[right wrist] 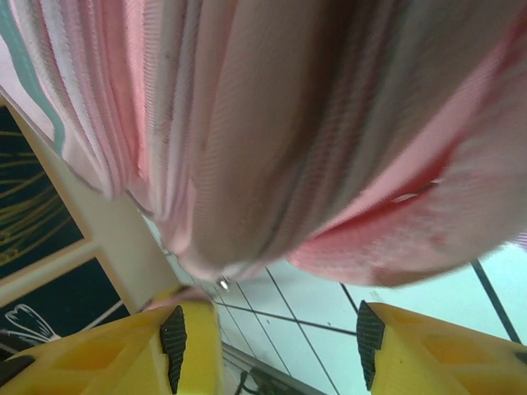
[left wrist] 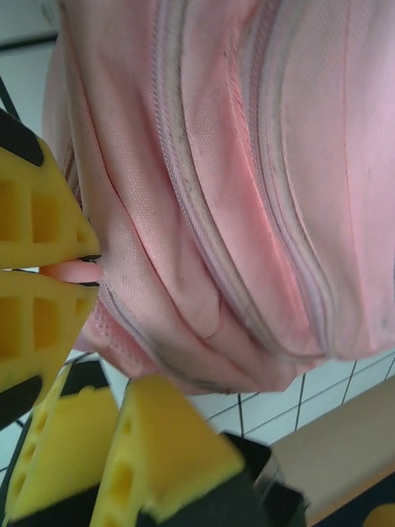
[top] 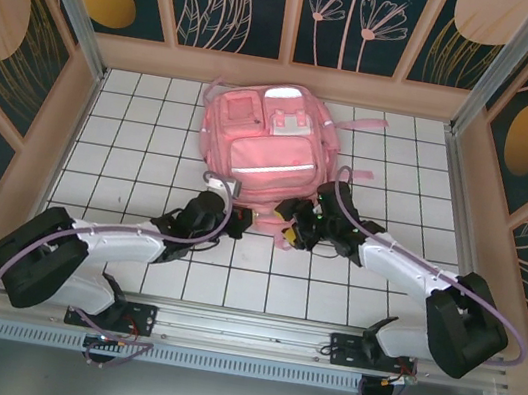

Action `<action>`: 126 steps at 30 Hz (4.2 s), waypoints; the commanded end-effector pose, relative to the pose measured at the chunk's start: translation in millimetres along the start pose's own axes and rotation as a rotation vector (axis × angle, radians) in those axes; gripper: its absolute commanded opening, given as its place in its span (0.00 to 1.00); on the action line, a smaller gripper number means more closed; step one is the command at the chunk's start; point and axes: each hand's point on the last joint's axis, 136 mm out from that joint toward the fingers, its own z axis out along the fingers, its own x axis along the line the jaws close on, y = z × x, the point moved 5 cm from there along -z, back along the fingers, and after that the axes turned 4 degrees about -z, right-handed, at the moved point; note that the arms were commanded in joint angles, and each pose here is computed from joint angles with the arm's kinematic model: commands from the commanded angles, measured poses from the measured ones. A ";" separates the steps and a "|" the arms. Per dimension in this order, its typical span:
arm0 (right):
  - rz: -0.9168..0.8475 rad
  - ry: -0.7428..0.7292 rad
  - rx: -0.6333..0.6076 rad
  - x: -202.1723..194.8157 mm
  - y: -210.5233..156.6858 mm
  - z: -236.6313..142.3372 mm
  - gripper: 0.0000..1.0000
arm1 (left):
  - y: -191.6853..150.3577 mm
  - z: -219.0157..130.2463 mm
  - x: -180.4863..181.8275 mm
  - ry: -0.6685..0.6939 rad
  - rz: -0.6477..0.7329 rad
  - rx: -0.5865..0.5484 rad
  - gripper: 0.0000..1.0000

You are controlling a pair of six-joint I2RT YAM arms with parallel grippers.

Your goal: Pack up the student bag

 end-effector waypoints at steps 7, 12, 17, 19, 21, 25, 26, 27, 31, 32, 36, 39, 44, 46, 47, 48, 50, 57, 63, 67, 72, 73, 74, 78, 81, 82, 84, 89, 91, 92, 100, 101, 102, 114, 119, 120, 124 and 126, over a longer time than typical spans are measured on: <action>0.037 -0.028 -0.104 -2.7 22.1 14.1 0.61 | 8.4 6.2 -35.4 -0.125 0.068 -0.009 0.00; 0.039 -0.042 -0.142 -4.0 37.0 20.9 0.42 | 4.2 7.0 -36.3 -0.126 0.087 0.008 0.00; 0.049 -0.066 -0.189 -5.0 47.6 13.8 0.10 | 2.3 0.1 -26.6 -0.087 0.090 -0.013 0.00; 0.061 -0.075 -0.203 -8.0 52.3 8.9 0.00 | 3.6 -6.2 -17.0 -0.041 0.077 -0.051 0.00; 0.068 -0.072 -0.195 -9.6 51.2 5.7 0.00 | 5.2 -15.3 -6.5 -0.003 0.059 -0.106 0.00; 0.110 -0.038 -0.227 -11.9 62.2 -9.0 0.00 | 7.0 -34.4 18.5 0.083 0.007 -0.222 0.00; 0.109 -0.027 -0.224 -10.9 63.0 -10.8 0.00 | 7.9 -37.2 22.6 0.106 -0.003 -0.242 0.00; 0.110 -0.017 -0.214 -9.6 64.1 -12.9 0.00 | 9.7 -39.3 26.3 0.132 -0.009 -0.260 0.00; 0.114 0.005 -0.201 -8.6 68.4 -21.3 0.00 | 18.1 -46.0 32.3 0.189 -0.012 -0.327 0.00; 0.114 0.011 -0.200 -8.2 69.1 -23.5 0.00 | 20.0 -47.5 35.3 0.212 -0.011 -0.345 0.00; 0.108 0.038 -0.187 -4.1 70.5 -33.0 0.00 | 27.9 -48.3 45.7 0.278 -0.027 -0.388 0.00; 0.095 0.046 -0.179 -1.7 69.4 -39.3 0.00 | 35.6 -48.8 54.9 0.303 -0.060 -0.415 0.00; 0.076 0.080 -0.155 4.6 67.2 -47.7 0.00 | 47.0 -49.0 66.1 0.304 -0.106 -0.439 0.00; 0.068 0.084 -0.150 7.0 66.8 -50.7 0.00 | 51.4 -47.3 68.3 0.313 -0.113 -0.443 0.00; 0.062 0.087 -0.148 8.0 66.5 -52.3 0.00 | 53.0 -45.7 69.9 0.321 -0.115 -0.441 0.00; 0.058 0.089 -0.145 8.8 66.1 -53.9 0.00 | 55.2 -44.5 71.9 0.333 -0.121 -0.442 0.00; 0.055 0.099 -0.141 10.1 65.3 -57.1 0.00 | 58.2 -41.7 76.1 0.357 -0.134 -0.438 0.00; 0.040 0.115 -0.143 11.7 66.5 -68.5 0.00 | 72.5 -33.5 86.4 0.404 -0.184 -0.430 0.00; 0.036 0.107 -0.145 8.9 67.0 -71.3 0.00 | 76.6 -30.3 98.8 0.455 -0.213 -0.413 0.00; 0.034 0.109 -0.143 6.8 66.9 -69.4 0.00 | 75.7 -26.8 106.3 0.490 -0.231 -0.387 0.00; 0.026 0.104 -0.118 4.4 64.6 -61.2 0.00 | 76.3 -20.6 92.4 0.403 -0.215 -0.327 0.36; 0.019 0.104 -0.116 4.7 64.2 -60.1 0.01 | 75.9 -20.8 90.0 0.392 -0.211 -0.317 0.41; 0.018 0.099 -0.117 3.7 64.5 -58.9 0.03 | 75.6 -21.6 87.2 0.379 -0.203 -0.303 0.46; 0.022 0.084 -0.126 -1.9 65.7 -56.0 0.07 | 69.9 -31.3 82.0 0.370 -0.162 -0.246 0.67; 0.016 0.080 -0.127 -4.7 65.2 -51.1 0.09 | 63.7 -40.2 79.3 0.362 -0.134 -0.199 0.72; 0.009 0.075 -0.125 -5.0 64.5 -48.9 0.09 | 63.1 -44.5 78.5 0.365 -0.132 -0.198 0.75; -0.004 0.061 -0.115 -5.9 62.6 -43.1 0.09 | 65.5 -54.1 76.1 0.371 -0.114 -0.208 0.79; -0.005 0.048 -0.076 -9.5 59.1 -35.2 0.09 | 59.4 -56.5 71.0 0.319 -0.015 -0.170 0.78; -0.021 0.053 -0.068 -6.9 58.9 -37.2 0.09 | 49.9 -51.1 69.6 0.269 0.023 -0.124 0.75; -0.034 0.054 -0.061 -4.9 60.1 -39.3 0.08 | 45.8 -48.7 70.6 0.258 0.033 -0.107 0.75; -0.151 0.078 -0.016 37.3 80.1 -73.3 0.06 | 35.0 -27.9 65.1 0.189 0.179 0.021 0.72; -0.162 0.085 -0.015 43.5 82.4 -78.2 0.06 | 35.7 -26.7 65.4 0.191 0.194 0.021 0.72; -0.173 0.098 -0.018 50.2 84.9 -84.3 0.05 | 34.7 -25.5 66.3 0.188 0.204 0.017 0.72; -0.210 0.175 0.005 71.4 82.5 -106.3 0.05 | 39.8 -18.7 55.8 -0.042 0.308 -0.278 0.74; -0.203 0.194 0.025 68.0 79.1 -103.9 0.04 | 43.7 -8.2 59.5 -0.030 0.338 -0.315 0.72; -0.201 0.193 0.026 67.4 78.5 -103.8 0.04 | 43.4 -4.8 60.5 -0.029 0.338 -0.311 0.72; -0.195 0.203 0.028 66.1 76.9 -104.1 0.04 | 42.3 6.3 63.8 -0.026 0.330 -0.299 0.70; -0.192 0.206 0.033 65.2 75.8 -103.3 0.04 | 42.8 11.0 64.6 -0.025 0.325 -0.293 0.69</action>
